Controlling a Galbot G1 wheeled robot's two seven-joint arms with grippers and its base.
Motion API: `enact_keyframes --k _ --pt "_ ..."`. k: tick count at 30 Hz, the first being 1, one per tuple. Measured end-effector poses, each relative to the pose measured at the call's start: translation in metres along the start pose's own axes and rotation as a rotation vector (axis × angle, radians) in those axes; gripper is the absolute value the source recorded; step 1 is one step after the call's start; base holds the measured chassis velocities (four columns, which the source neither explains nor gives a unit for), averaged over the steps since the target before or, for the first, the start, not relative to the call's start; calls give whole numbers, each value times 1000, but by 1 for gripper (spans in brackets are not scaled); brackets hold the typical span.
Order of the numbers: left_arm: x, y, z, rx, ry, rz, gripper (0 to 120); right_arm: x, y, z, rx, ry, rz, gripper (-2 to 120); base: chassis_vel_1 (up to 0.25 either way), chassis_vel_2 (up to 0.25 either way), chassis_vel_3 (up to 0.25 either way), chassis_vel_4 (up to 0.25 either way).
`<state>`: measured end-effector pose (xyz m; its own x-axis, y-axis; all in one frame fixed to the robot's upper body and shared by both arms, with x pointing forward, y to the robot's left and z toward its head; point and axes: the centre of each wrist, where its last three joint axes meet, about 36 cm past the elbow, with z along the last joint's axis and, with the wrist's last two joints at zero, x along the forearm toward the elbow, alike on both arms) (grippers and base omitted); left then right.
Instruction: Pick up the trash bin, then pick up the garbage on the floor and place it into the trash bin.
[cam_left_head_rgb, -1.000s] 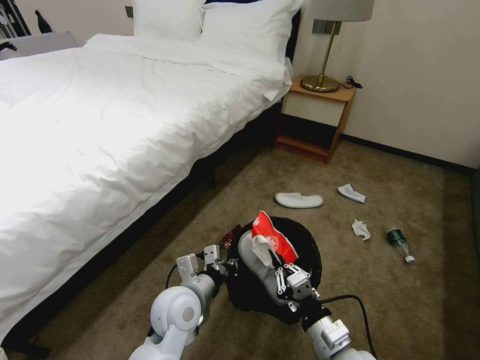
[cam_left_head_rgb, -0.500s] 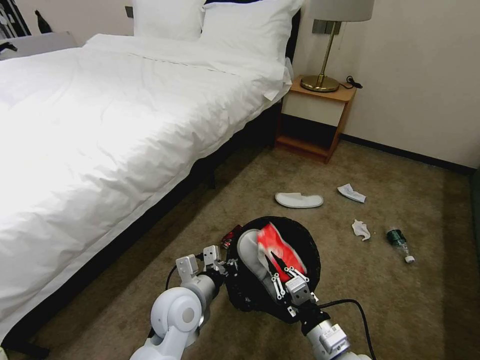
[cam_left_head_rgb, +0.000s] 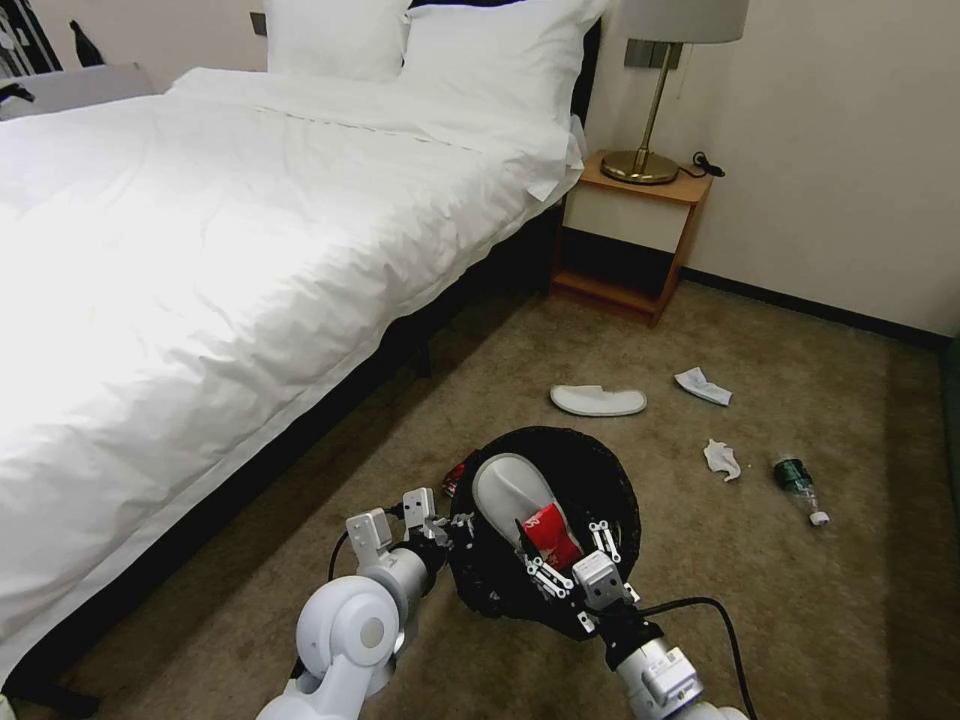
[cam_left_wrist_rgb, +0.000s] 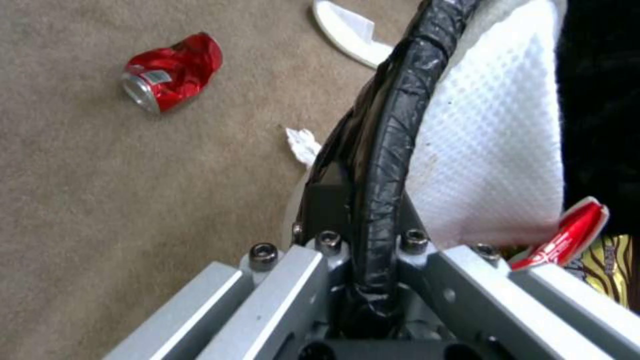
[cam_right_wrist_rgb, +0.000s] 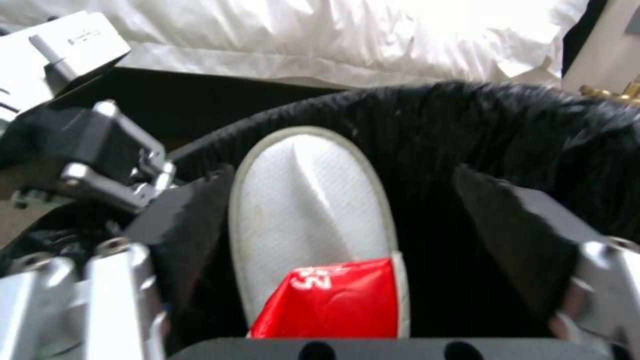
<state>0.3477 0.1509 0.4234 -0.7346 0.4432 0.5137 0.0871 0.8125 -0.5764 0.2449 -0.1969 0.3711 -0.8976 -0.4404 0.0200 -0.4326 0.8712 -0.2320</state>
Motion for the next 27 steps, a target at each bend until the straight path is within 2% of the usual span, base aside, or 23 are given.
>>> enact_keyframes --k 2,8,13,17,18,27 --pt "1 1 -1 -3 1 -8 0 -3 -8 -5 17 -20 5 99 0 0 0 0" --pt "-1 3 2 -13 6 -23 0 -12 -28 -20 46 -59 15 100 0 0 0 0" --pt "-4 5 9 -30 22 -47 0 -26 -65 -50 99 -120 35 100 0 0 0 0" --pt "-5 6 12 -33 27 -53 0 -28 -72 -56 111 -131 41 100 0 0 0 0" --pt "-7 7 16 -40 36 -66 0 -32 -87 -73 138 -167 56 100 0 0 0 0" --pt "-8 8 20 -50 32 -87 0 -36 -99 -88 156 -209 86 100 0 0 0 0"
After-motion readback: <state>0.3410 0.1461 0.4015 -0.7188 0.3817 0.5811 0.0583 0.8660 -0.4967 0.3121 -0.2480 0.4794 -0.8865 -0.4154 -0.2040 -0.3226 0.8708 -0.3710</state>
